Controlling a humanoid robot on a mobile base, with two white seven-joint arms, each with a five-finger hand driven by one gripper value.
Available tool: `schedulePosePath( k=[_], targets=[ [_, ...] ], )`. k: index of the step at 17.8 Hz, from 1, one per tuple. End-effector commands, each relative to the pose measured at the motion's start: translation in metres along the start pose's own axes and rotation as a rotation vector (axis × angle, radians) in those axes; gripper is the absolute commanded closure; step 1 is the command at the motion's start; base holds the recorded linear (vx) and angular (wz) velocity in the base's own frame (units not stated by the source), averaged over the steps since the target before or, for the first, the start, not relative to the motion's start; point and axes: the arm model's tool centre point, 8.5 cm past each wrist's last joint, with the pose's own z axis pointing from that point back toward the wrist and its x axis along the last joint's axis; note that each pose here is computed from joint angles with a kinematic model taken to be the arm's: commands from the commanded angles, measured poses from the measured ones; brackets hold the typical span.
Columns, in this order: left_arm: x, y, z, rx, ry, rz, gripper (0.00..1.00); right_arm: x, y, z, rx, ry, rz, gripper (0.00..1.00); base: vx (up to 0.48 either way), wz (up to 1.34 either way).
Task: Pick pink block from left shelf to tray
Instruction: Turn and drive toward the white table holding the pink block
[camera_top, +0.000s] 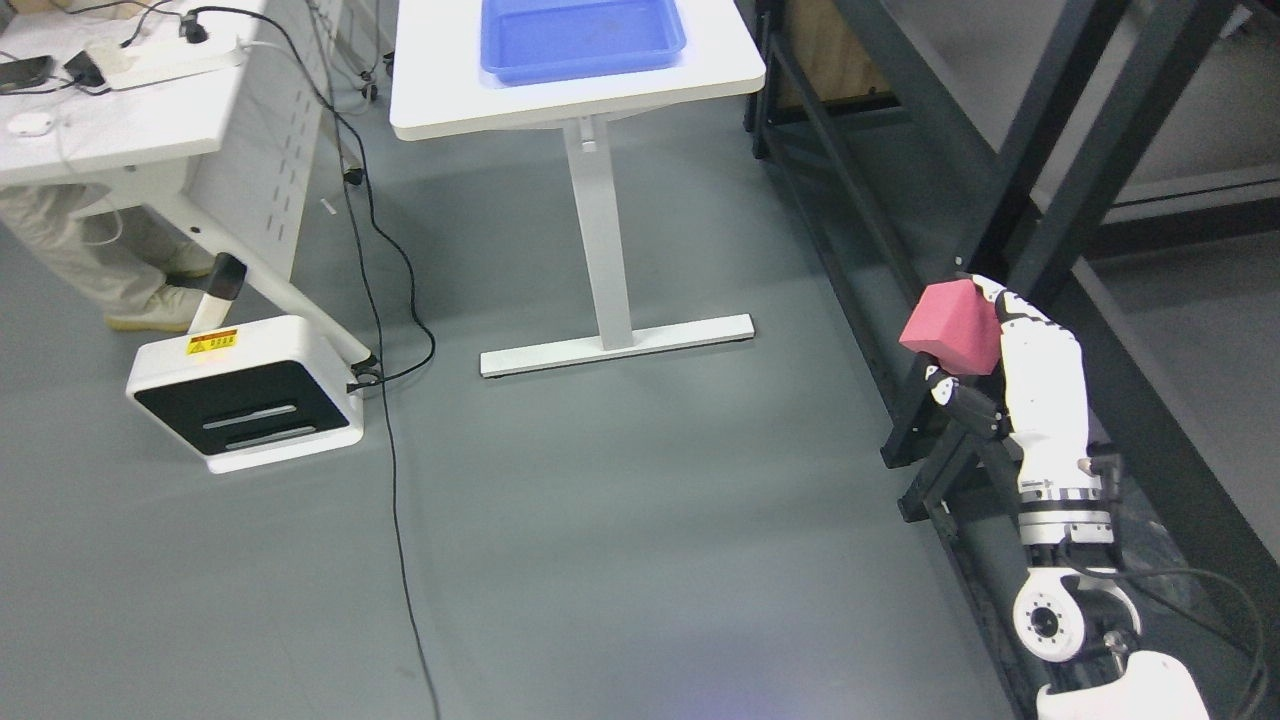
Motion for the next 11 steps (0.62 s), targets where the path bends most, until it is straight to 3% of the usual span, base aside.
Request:
schedulePosePath(
  k=[1,11],
  targets=[
    [0.0254,0.0095,-0.0010,0.014,-0.047,0.009,0.00,-0.0006,-0.0012,-0.0008,-0.006,0.004,-0.006,0.97,-0.016,0.38],
    [0.0253,0.0095,-0.0010,0.014,-0.047,0.009,0.00,0.0009,0.0005,-0.0001,-0.005,0.005,-0.011,0.97,0.015,0.34]
  ],
)
